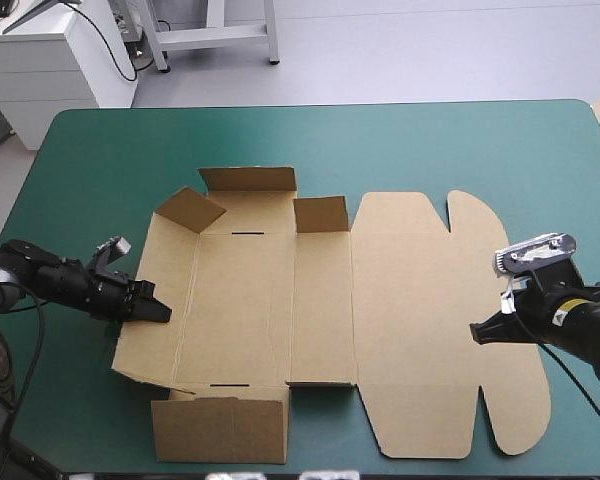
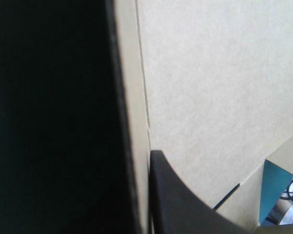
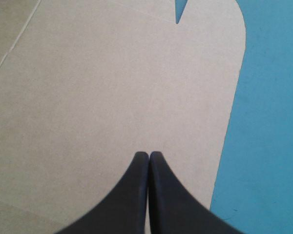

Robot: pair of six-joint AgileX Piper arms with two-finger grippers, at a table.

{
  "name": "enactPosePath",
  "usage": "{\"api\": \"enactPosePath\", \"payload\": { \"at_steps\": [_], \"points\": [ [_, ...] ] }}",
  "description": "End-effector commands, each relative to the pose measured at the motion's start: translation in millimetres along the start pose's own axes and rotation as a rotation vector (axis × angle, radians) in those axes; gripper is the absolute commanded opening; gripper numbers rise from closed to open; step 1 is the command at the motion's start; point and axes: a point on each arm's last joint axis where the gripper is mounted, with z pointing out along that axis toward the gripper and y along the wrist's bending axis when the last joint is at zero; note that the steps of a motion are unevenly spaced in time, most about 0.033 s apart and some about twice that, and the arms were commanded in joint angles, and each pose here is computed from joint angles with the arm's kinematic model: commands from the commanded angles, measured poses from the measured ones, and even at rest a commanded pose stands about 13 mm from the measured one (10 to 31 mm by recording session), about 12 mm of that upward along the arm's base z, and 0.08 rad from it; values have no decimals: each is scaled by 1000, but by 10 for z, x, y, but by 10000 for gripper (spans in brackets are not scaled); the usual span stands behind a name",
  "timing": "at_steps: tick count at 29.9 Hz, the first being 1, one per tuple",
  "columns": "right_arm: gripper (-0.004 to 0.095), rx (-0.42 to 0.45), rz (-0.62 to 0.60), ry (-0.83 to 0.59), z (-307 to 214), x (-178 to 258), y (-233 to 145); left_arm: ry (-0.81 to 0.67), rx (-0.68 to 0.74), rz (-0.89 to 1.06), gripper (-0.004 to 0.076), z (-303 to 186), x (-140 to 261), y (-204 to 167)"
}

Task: Fold the box

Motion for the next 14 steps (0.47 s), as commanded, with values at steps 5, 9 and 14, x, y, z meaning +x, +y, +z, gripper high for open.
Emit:
{"api": "enactPosePath", "payload": {
  "at_steps": [5,9,14],
  "points": [
    [-21,22,28,-84,-81,-101,-30,-4,-68,285,-8,-200,-304,-694],
    [-20,41,21,-128,-90,-144,-48,5,-243,445,-8,-351,-563,-1128],
    [-21,52,18,-171,-107,-189,-58,-135,-275,677,-7,-515,-818,-1855]
  ]
}}
